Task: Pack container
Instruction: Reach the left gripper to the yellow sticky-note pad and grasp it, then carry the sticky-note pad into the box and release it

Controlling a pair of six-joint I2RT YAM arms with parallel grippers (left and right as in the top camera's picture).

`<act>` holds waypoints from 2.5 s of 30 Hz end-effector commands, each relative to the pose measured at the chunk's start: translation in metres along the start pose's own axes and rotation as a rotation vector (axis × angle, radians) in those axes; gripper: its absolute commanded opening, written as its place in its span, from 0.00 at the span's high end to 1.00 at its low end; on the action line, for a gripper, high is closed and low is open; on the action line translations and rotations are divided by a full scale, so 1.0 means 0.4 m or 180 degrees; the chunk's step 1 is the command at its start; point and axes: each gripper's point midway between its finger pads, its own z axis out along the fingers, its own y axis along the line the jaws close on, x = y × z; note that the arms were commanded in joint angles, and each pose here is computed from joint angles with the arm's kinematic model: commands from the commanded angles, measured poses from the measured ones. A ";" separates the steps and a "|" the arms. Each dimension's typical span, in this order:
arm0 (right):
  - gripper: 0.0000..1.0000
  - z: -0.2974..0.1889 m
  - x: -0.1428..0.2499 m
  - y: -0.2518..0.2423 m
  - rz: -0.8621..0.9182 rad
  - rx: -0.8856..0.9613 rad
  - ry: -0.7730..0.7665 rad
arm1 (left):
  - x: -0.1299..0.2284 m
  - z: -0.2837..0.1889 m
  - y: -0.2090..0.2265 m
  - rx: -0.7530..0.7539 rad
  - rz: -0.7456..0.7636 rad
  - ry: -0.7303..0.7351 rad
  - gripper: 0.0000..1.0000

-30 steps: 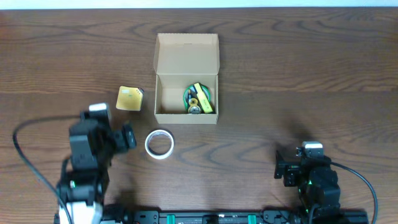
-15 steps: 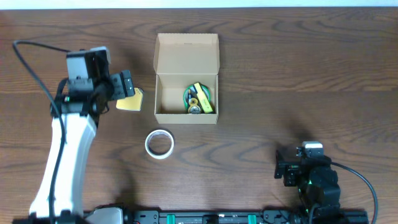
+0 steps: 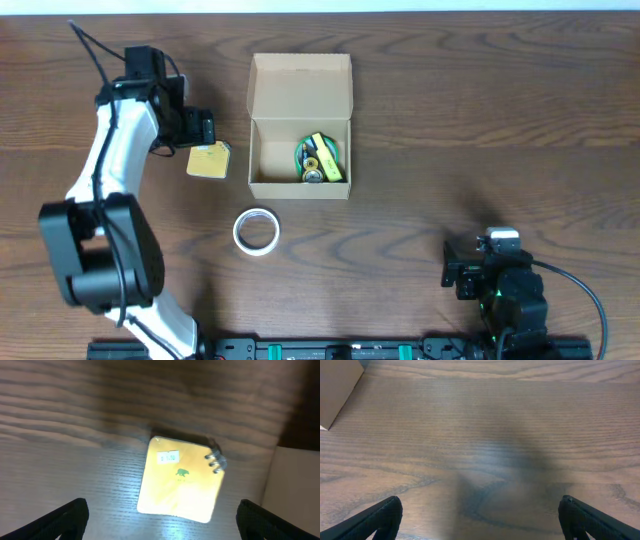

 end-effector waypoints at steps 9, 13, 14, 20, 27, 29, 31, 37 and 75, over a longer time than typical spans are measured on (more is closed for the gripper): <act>0.01 0.004 0.007 -0.007 -0.0024 0.0040 0.0014 | 0.012 0.116 -0.024 0.0178 0.0298 0.0325 0.05; 0.01 0.004 0.007 -0.007 -0.0024 0.0039 0.0014 | 0.021 0.135 -0.050 0.0219 0.0526 0.0382 0.05; 0.01 0.004 0.007 -0.007 -0.0024 0.0039 0.0014 | 0.023 0.139 -0.057 0.0229 0.0572 0.0393 0.05; 0.01 0.004 0.007 -0.007 -0.0024 0.0040 0.0014 | 0.044 0.171 -0.089 0.0253 0.0691 0.0515 0.05; 0.01 0.004 0.007 -0.007 -0.0024 0.0040 0.0014 | 0.088 0.171 -0.081 0.0189 0.0693 0.0753 0.05; 0.01 0.004 0.007 -0.007 -0.0024 0.0039 0.0014 | 0.096 0.169 -0.077 0.0169 0.0693 0.0799 0.05; 0.01 0.004 0.007 -0.007 -0.0024 0.0040 0.0014 | 0.095 0.169 -0.077 0.0170 0.0693 0.0792 0.08; 0.01 0.004 0.007 -0.007 -0.0024 0.0039 0.0014 | 0.087 0.171 -0.078 0.0171 0.0695 0.0753 0.22; 0.01 0.004 0.007 -0.007 -0.0024 0.0039 0.0014 | -0.095 -0.236 -0.158 0.0291 0.0624 -0.0907 0.37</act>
